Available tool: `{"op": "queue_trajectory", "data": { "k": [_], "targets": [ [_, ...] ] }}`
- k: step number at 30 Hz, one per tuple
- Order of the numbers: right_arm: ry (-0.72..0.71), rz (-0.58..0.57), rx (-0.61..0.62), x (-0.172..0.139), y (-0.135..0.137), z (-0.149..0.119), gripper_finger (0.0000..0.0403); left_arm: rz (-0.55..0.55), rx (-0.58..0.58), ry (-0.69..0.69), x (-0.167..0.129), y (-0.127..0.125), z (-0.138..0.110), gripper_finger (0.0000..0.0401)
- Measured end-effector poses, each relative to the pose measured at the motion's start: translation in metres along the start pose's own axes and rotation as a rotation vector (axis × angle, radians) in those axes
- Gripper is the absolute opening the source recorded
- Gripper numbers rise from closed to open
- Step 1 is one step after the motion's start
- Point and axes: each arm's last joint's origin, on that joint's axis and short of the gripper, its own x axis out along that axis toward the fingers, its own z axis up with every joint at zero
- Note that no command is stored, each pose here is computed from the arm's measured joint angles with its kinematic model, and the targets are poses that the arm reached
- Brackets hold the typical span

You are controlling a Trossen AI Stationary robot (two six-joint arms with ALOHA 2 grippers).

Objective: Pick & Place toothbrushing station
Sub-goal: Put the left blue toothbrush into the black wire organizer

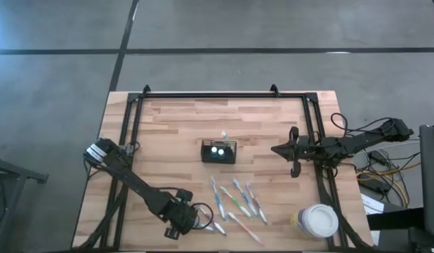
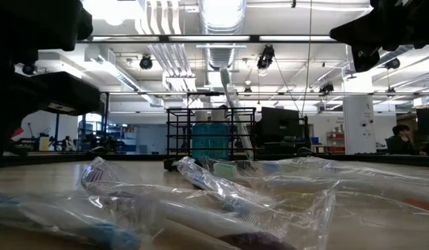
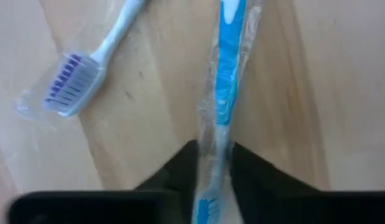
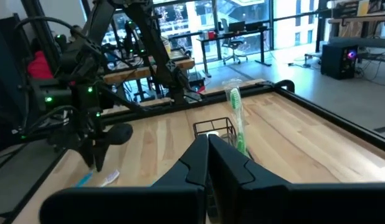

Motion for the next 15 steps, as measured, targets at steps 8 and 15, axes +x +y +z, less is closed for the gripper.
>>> {"op": "queue_trajectory", "data": {
  "k": [8,15],
  "targets": [
    [0.001,0.014,-0.007,0.000,0.000,0.000,0.0008,-0.008,0.112,-0.028,-0.038,0.001,-0.002,0.0012],
    [-0.001,0.015,-0.010,0.000,0.001,0.000,0.0008,0.140,0.189,-0.040,-0.120,0.014,-0.016,0.0005]
  ]
}}
